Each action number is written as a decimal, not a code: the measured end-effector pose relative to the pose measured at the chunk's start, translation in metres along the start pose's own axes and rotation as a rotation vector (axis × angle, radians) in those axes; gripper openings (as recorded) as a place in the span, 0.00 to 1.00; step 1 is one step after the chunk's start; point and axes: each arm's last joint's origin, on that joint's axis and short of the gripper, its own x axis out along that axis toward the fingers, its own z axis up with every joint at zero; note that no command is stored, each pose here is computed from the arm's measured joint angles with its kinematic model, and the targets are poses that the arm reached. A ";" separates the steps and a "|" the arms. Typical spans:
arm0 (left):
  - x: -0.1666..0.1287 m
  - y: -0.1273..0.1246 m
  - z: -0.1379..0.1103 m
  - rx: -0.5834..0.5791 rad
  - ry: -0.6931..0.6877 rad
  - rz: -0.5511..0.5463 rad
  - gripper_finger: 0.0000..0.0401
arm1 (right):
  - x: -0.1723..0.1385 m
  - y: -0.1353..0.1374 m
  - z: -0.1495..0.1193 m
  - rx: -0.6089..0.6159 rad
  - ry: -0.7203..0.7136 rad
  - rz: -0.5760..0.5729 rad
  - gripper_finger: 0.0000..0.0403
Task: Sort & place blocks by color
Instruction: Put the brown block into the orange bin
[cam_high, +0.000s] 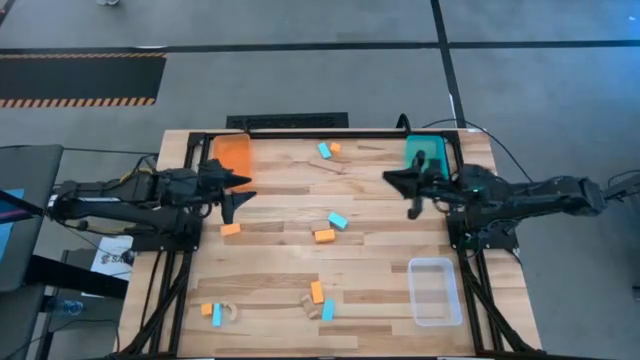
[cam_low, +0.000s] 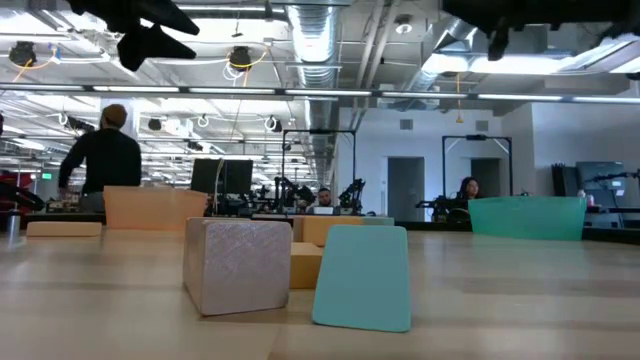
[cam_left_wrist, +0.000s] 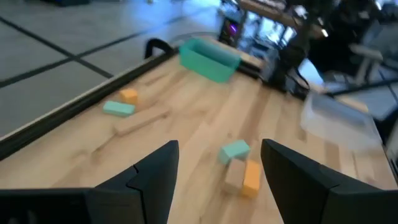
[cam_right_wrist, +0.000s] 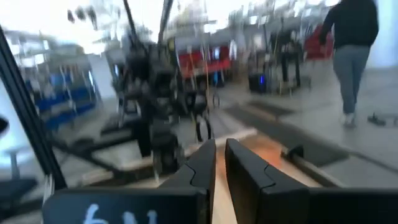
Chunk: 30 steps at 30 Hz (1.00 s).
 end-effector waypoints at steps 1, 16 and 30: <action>0.002 -0.001 -0.001 0.022 0.017 -0.019 0.54 | 0.007 0.003 0.000 -0.005 0.031 0.002 0.16; 0.061 -0.012 -0.037 0.188 0.431 -0.073 0.54 | 0.074 0.041 -0.040 -0.004 0.543 -0.010 0.33; 0.109 -0.023 -0.058 0.272 0.514 -0.158 0.59 | 0.084 0.054 -0.071 0.063 0.721 -0.055 0.63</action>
